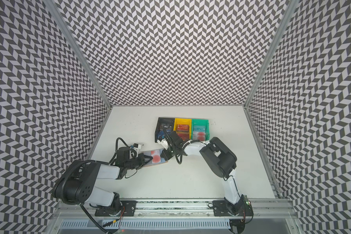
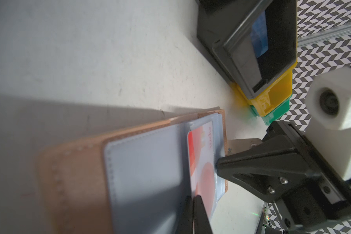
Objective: Take the credit cards out of the card holder
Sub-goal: Take out the credit card from the card slot.
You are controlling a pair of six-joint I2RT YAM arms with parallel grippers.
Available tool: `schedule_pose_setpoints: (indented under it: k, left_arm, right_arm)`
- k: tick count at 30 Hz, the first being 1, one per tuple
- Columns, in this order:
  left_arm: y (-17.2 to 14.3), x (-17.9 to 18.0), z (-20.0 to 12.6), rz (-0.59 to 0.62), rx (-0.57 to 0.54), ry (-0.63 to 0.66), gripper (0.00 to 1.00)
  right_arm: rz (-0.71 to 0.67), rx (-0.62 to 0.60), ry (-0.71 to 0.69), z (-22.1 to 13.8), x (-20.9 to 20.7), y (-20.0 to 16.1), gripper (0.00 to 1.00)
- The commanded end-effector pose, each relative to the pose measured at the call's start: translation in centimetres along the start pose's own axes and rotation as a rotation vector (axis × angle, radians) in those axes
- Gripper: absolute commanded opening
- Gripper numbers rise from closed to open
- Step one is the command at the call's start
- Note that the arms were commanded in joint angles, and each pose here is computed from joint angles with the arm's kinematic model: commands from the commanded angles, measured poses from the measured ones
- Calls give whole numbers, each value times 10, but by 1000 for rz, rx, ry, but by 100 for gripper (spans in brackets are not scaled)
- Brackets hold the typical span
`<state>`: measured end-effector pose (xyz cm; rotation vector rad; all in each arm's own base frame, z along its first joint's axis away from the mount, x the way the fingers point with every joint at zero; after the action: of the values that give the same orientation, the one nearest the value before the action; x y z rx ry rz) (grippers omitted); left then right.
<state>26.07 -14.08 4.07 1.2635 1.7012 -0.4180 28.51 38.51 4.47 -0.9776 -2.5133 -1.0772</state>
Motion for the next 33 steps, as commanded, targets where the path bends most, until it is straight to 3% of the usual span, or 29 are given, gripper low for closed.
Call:
schedule_pose_setpoints:
  k: [1,33]
  left_arm:
    - [2,1,1,13,-7,8,0]
    - [23,9,-50,12,-185,176,0]
  right_arm:
    - [31,88,-7,13,-7,-27,0]
    - [68,124,8,21,-13,-36,0]
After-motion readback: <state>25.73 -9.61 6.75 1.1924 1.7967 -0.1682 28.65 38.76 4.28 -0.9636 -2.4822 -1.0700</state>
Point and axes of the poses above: each gripper's point midway between its finger pads, its own z axis out along the fingers, its own x axis along the line the jaws close on, y = z × x, the point moved 2 cm from there along -z, back along the fingers, and after that the axes turned 2 degrees about -z, right-handed, at the moved point
